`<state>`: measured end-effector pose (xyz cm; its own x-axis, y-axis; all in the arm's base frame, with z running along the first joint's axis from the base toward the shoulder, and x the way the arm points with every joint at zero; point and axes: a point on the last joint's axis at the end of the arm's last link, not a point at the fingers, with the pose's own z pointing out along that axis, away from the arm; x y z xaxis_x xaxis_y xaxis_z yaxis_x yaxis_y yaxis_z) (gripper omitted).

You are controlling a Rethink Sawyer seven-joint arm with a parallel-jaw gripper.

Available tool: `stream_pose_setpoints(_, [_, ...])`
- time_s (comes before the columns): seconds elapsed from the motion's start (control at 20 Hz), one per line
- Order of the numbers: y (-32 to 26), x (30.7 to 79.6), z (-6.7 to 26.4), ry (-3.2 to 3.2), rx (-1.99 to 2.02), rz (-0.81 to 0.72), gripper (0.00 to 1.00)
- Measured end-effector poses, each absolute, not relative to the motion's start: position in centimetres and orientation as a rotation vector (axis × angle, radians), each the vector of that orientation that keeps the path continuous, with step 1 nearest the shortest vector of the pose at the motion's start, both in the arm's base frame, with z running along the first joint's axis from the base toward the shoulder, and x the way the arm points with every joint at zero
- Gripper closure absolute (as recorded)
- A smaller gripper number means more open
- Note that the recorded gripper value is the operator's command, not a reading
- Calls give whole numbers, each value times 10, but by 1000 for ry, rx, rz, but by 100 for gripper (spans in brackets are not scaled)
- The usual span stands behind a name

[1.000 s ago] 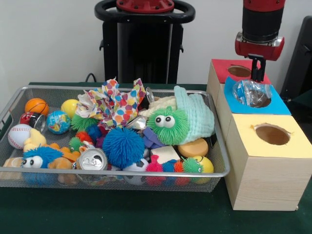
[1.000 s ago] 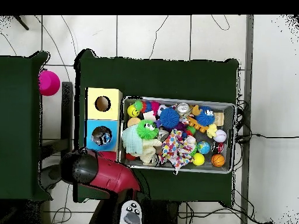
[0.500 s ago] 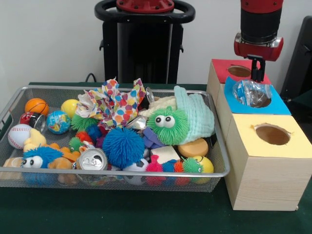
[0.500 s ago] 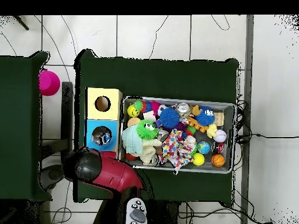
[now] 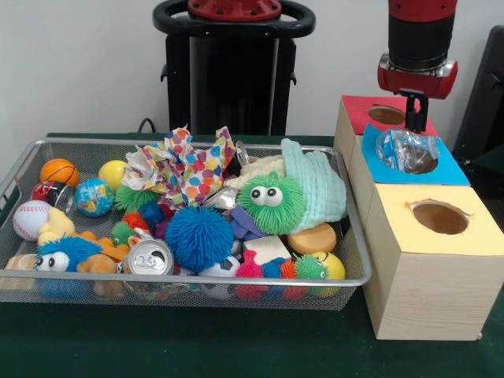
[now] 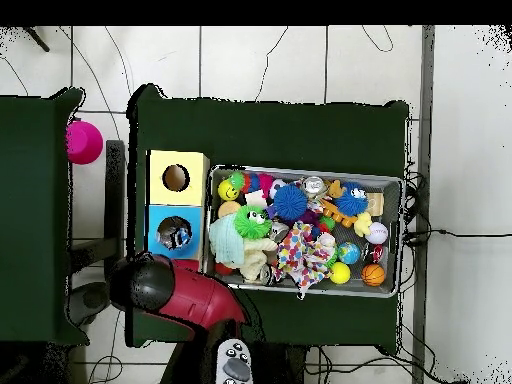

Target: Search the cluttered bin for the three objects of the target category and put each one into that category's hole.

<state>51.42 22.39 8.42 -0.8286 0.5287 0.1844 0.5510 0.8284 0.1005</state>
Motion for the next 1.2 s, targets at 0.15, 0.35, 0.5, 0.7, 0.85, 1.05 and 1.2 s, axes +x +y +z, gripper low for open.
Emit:
stream_pose_setpoints(0.15, [224,515,84,-2855,-847,-223,100])
stream_pose_setpoints(0.35, [223,518,83,-2836,-844,-223,100])
stream_pose_setpoints(0.5, [222,520,83,-2814,-841,-227,100])
stream_pose_setpoints(0.7, [220,523,82,-2794,-841,-232,100])
stream_pose_setpoints(0.85, [219,525,81,-2774,-840,-238,100])
stream_pose_setpoints(1.05, [217,528,80,-2756,-830,-243,100])
stream_pose_setpoints(1.2, [216,530,79,-2745,-812,-247,100])
